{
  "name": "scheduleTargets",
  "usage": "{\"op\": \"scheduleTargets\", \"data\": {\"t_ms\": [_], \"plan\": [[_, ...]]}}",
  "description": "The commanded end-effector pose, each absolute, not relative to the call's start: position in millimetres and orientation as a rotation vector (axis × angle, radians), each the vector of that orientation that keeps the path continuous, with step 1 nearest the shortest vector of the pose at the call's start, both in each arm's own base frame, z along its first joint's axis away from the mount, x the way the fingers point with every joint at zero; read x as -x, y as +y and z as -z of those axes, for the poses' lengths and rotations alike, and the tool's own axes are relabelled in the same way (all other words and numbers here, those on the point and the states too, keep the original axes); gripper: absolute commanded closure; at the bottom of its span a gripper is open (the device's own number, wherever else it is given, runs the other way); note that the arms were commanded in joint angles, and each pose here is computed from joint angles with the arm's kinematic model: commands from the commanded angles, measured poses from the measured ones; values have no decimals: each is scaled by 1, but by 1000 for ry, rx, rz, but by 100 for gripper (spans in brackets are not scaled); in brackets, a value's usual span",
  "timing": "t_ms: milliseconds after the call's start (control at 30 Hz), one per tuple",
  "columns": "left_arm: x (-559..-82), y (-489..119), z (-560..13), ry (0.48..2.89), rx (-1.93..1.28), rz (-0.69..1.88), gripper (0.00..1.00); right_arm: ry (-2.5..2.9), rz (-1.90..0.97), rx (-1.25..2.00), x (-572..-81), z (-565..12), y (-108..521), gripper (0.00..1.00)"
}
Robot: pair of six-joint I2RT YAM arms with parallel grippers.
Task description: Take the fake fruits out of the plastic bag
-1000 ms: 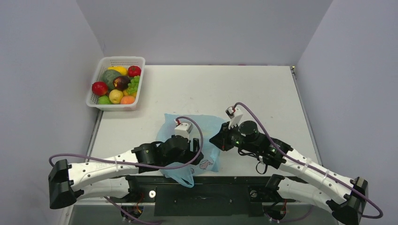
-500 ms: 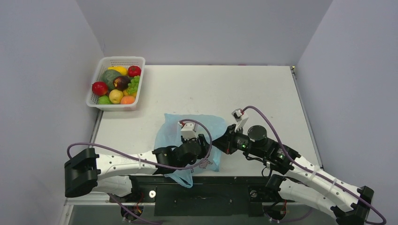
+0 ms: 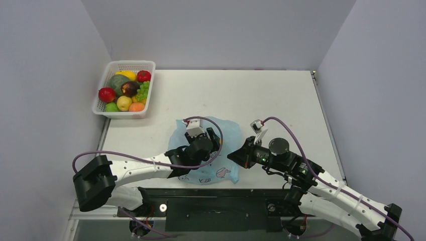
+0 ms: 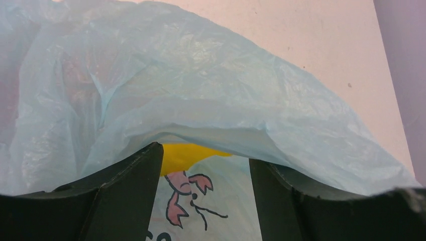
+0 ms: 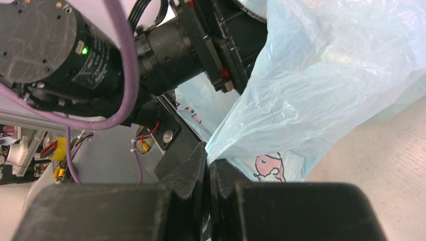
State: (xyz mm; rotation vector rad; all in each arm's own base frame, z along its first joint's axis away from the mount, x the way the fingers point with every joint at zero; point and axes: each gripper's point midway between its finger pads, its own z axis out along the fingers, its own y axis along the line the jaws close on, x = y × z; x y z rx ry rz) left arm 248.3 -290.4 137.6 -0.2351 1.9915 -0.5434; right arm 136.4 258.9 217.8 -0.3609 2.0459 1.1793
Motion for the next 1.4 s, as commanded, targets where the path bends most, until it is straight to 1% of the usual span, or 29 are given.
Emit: {"op": "scheduleTargets", "data": {"t_ms": [0,167,233,400,567,700,867,900,933,1033,1133,1233,1267,1300,1333,1367], "plan": [[-274,-291,-153,1919,274,532,39,1988,-1218,360,-138,-230,261,100],[-286,-299,-145,1930,231,508,39,1995,-1224,370,-136,-228,263,100],[-291,-305,-136,1947,182,463,35,1992,-1222,372,-136,-228,262,100],[-307,-309,-118,1998,133,445,20,1986,-1221,375,-135,-229,260,100],[-319,-329,-84,2126,1,441,4,1991,-1205,392,-134,-225,258,100],[-317,-360,-63,2214,-134,490,3,1986,-1198,408,-133,-225,256,100],[-323,-390,-51,2244,-144,599,3,2005,-1175,410,-132,-218,252,100],[-324,-390,-38,2271,-143,580,3,2012,-1175,412,-131,-215,251,100],[-329,-396,-40,2271,-128,589,3,2017,-1173,412,-130,-214,251,100],[-337,-401,-16,2320,-96,561,3,2046,-1150,400,-129,-201,245,100],[-338,-407,-6,2351,-76,544,8,2090,-1093,369,-129,-187,235,100],[-336,-400,-5,2355,-65,519,24,2100,-1068,342,-127,-178,226,100],[-333,-393,-9,2345,-55,512,34,2105,-1057,333,-127,-175,223,100],[-331,-389,-12,2339,-49,513,37,2108,-1051,324,-127,-171,221,100],[-327,-383,-21,2323,-41,524,45,2120,-1035,307,-128,-166,218,100],[-321,-374,-19,2331,-43,517,48,2121,-1031,300,-128,-164,217,100]]}}
